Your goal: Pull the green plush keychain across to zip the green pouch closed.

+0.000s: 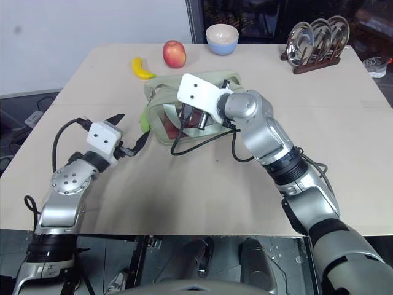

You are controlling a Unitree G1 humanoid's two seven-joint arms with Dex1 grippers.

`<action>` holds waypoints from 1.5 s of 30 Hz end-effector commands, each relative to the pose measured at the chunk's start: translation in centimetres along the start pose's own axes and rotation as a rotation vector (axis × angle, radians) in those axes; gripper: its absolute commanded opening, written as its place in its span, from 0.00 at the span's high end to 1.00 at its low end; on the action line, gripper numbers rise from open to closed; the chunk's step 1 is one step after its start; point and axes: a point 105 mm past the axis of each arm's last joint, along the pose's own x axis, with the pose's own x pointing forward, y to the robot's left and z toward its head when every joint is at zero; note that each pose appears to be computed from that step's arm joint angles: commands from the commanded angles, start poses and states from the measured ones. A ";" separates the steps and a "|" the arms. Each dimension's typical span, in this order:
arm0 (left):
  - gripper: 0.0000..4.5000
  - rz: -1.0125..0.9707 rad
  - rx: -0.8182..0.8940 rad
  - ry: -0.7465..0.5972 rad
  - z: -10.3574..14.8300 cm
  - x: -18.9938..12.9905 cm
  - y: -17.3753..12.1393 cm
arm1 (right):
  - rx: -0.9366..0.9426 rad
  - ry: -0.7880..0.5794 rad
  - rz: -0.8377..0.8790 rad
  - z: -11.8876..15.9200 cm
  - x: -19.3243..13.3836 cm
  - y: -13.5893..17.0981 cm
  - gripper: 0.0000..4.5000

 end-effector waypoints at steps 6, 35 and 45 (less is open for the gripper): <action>0.99 0.015 0.102 -0.058 0.9 0.1 0.7 | -0.030 -0.059 -0.020 1.5 -0.6 -0.2 1.00; 0.38 -0.291 0.536 -0.473 12.1 3.6 2.4 | -0.008 -0.079 -0.018 2.4 0.8 0.3 1.00; 0.38 -0.262 -0.354 -0.258 6.1 -3.3 3.5 | 0.002 -0.087 -0.023 2.5 0.7 0.1 1.00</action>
